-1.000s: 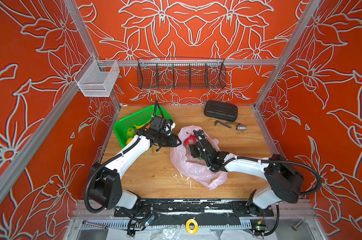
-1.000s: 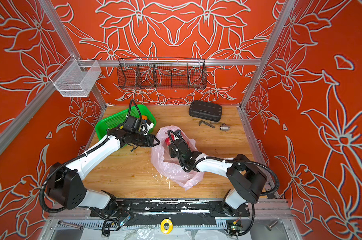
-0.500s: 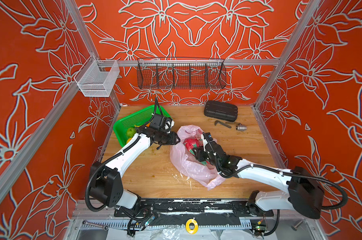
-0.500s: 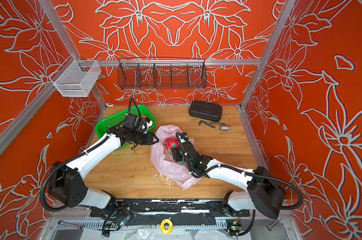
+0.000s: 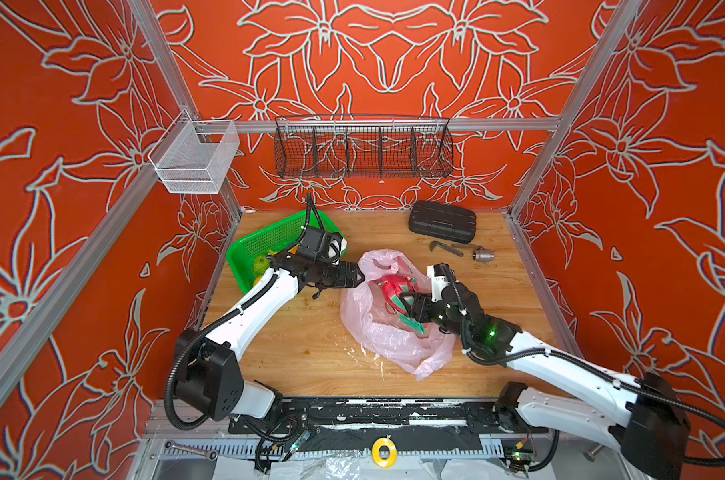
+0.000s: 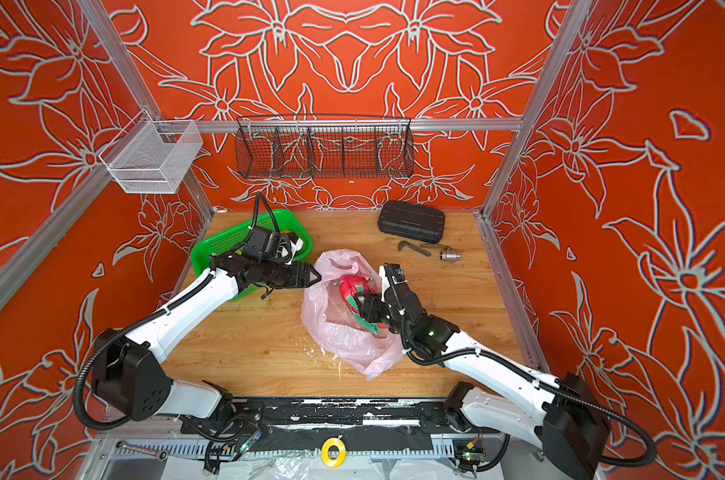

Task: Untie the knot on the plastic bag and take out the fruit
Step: 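Grasp the red dragon fruit with the right gripper and lift it out, then grasp the dragon fruit with the left gripper from the right gripper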

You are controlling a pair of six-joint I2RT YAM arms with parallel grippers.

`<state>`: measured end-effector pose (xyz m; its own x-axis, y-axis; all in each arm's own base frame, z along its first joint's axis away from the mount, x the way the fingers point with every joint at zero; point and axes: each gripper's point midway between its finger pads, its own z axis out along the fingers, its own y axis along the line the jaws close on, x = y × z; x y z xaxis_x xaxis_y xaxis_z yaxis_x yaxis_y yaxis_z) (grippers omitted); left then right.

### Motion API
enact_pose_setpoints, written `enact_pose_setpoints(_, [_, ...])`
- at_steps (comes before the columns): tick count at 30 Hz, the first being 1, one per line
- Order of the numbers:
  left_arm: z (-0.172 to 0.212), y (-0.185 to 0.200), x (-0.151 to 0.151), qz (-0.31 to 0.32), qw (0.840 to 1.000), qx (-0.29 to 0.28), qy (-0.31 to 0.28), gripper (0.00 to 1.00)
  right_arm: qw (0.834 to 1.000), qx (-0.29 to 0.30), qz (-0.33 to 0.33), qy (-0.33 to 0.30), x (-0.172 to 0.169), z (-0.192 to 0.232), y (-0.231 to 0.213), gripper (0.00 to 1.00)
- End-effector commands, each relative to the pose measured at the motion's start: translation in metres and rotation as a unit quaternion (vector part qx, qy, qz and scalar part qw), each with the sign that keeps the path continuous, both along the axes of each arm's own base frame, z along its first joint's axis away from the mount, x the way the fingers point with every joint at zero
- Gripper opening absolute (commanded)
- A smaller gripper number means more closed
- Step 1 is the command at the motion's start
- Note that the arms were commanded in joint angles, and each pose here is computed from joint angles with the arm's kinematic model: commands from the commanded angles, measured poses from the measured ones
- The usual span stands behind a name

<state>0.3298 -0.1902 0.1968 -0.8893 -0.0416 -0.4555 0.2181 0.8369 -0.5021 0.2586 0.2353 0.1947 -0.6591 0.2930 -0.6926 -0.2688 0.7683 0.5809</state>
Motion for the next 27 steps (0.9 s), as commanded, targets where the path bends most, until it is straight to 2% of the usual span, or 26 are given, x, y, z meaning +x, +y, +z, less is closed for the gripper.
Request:
enact_pose_setpoints(1, [0.019, -0.001, -0.003, -0.001, 1.0, -0.014, -0.027, 0.82, 0.999, 0.053, 0.005, -0.006, -0.006, 0.025, 0.001, 0.36])
enact_pose_setpoints(11, [0.079, -0.006, -0.011, 0.005, 0.992, -0.084, -0.098, 0.84, 0.993, 0.113, -0.009, -0.045, -0.007, 0.077, -0.01, 0.36])
enact_pose_setpoints(16, [0.103, -0.011, -0.014, 0.049, 0.987, -0.14, -0.063, 1.0, 0.987, 0.142, -0.005, -0.074, -0.005, 0.105, -0.013, 0.36])
enact_pose_setpoints(19, [0.112, -0.019, -0.015, 0.054, 0.983, -0.172, -0.041, 0.97, 0.984, 0.155, -0.001, -0.089, -0.007, 0.119, -0.014, 0.36])
enact_pose_setpoints(27, [0.144, -0.05, -0.018, 0.031, 0.972, -0.227, -0.042, 0.97, 0.976, 0.172, -0.004, -0.131, -0.006, 0.155, -0.021, 0.36])
